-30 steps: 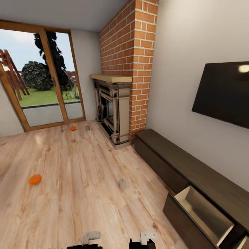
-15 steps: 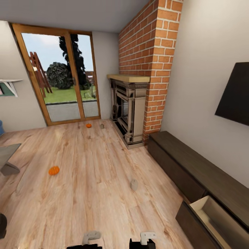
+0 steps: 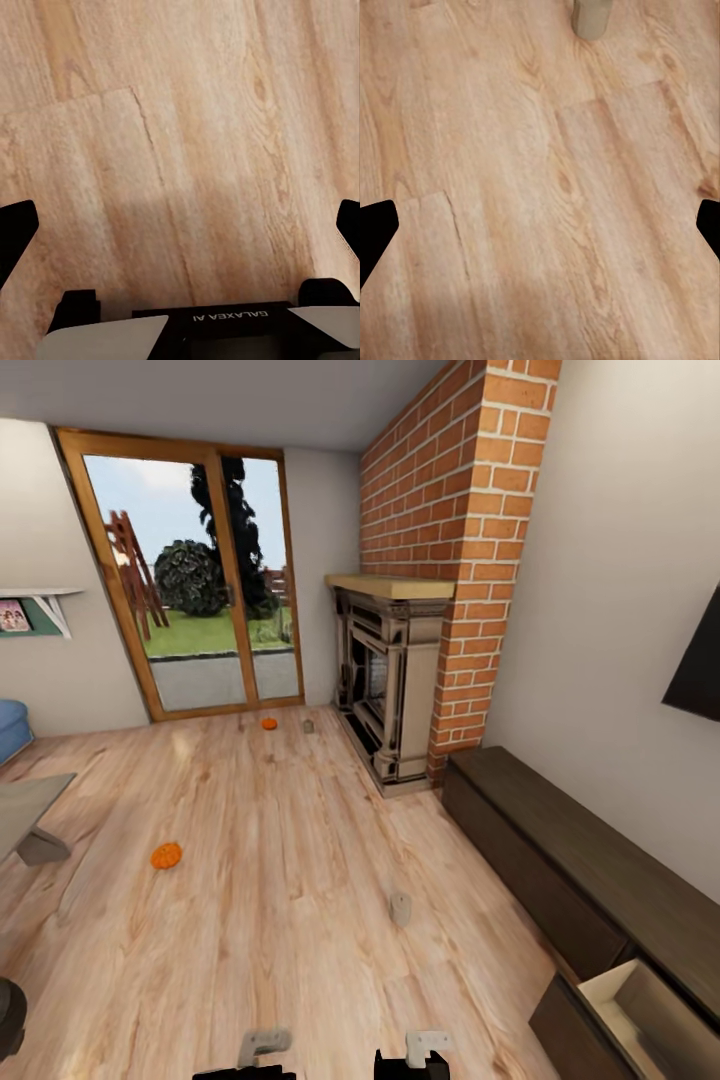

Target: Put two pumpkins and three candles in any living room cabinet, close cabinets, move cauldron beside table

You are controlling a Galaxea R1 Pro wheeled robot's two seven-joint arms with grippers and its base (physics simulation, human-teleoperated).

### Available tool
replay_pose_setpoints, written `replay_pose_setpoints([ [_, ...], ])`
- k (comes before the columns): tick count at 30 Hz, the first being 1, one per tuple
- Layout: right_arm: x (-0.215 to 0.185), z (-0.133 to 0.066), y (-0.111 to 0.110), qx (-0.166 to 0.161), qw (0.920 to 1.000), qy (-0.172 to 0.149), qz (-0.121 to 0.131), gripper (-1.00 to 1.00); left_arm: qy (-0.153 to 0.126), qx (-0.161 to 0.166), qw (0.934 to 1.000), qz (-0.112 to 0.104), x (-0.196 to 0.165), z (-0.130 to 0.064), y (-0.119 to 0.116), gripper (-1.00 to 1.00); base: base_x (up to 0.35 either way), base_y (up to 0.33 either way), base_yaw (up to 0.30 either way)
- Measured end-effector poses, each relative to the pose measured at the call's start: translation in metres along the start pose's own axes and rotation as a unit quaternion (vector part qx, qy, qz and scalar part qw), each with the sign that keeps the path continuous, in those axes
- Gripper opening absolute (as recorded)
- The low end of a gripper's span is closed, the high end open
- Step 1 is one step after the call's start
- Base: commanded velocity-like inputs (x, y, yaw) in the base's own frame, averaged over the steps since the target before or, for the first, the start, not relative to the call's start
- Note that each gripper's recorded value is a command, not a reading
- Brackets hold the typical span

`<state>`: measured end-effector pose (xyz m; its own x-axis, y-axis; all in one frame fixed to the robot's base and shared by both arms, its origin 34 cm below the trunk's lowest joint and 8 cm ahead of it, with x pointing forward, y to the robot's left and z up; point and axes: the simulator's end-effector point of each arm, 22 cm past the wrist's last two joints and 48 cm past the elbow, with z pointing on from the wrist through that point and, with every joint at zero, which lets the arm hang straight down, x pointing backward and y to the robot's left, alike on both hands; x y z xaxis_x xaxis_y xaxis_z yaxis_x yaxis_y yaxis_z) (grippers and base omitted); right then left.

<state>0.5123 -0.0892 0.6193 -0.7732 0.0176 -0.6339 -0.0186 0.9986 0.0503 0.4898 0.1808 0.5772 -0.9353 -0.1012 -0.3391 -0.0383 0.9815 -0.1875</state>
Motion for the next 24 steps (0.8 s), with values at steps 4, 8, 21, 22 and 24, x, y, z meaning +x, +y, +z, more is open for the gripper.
replay_pose_setpoints([
  [4, 0.0, 0.0, 0.0, 0.0, 1.0, 0.0, 0.0, 1.0, 0.0, 0.0, 1.0, 0.0, 0.0, 0.0, 0.0, 1.0, 0.327, 0.0, 0.0],
  [8, 0.0, 0.0, 0.0, 0.0, 1.0, 0.0, 0.0, 1.0, 0.0, 0.0, 1.0, 0.0, 0.0, 0.0, 0.0001, 1.0, 0.328, 0.049, 0.0],
  [21, -0.0001, -0.0001, 0.001, -0.001, 1.0, 0.0, -0.001, 1.0, 0.0, -0.001, 1.0, 0.0, 0.0, 0.0, 0.0005, 1.0, 0.328, 0.139, 0.082],
  [22, -0.0002, -0.0002, 0.001, -0.001, 1.0, 0.0, -0.001, 1.0, 0.0, -0.001, 1.0, 0.0, 0.0, 0.0, 0.0005, 1.0, 0.327, 0.161, 0.251],
  [24, -0.0002, -0.0001, 0.001, -0.001, 1.0, 0.0, -0.001, 1.0, 0.0, -0.001, 1.0, 0.0, 0.0, 0.0, 0.0005, 1.0, 0.327, 0.162, 0.263],
])
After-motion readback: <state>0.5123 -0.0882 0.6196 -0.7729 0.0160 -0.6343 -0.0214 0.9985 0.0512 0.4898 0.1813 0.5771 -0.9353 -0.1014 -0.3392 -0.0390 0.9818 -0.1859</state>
